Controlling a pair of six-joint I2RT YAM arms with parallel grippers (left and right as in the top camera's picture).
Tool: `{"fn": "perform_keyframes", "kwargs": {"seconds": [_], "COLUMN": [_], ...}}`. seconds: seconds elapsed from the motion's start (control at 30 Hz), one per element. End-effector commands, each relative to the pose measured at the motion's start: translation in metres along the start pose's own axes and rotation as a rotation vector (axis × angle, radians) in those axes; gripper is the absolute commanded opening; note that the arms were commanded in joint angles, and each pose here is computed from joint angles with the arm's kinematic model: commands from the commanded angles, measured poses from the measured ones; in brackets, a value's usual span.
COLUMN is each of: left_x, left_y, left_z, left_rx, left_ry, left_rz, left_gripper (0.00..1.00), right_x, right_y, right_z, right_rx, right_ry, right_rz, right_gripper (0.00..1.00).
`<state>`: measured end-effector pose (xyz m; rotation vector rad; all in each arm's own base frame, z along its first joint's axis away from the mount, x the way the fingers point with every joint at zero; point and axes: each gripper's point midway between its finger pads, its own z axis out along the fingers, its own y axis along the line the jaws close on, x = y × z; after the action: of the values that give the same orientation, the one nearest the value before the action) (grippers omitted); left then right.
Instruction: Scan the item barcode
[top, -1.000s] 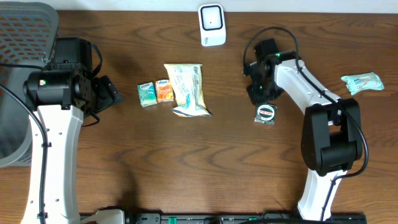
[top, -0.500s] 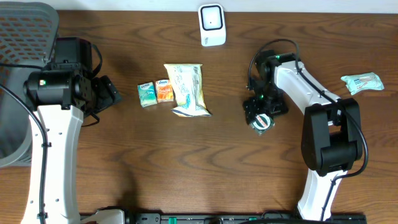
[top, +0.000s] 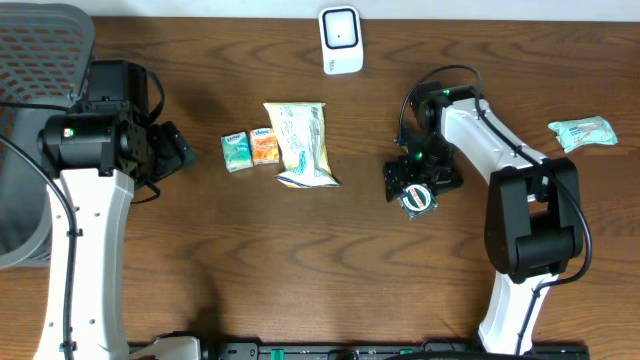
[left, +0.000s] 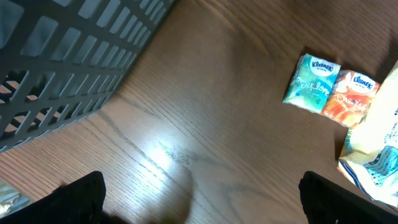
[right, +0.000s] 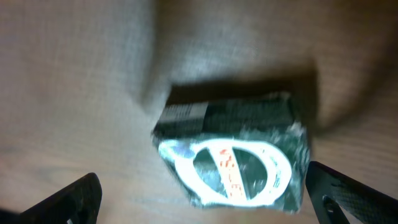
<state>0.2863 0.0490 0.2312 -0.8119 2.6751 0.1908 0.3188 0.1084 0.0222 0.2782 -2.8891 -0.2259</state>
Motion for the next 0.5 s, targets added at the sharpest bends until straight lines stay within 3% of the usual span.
{"fn": "perform_keyframes", "kwargs": {"seconds": [0.0,0.47], "left_x": [-0.001,-0.001], "left_y": [0.003,0.003], "left_z": [0.001,0.001], "left_rx": [-0.014,-0.014], "left_ry": [0.002,0.002], "left_rz": [-0.012,-0.012], "left_gripper": [0.98,0.98], "right_x": [0.002,0.000], "right_y": [-0.005,0.013], "right_z": [0.007,0.012], "right_rx": [0.067,0.329], "right_ry": [0.010,-0.033], "right_rz": [0.048,-0.040], "right_gripper": [0.99,0.97]}}
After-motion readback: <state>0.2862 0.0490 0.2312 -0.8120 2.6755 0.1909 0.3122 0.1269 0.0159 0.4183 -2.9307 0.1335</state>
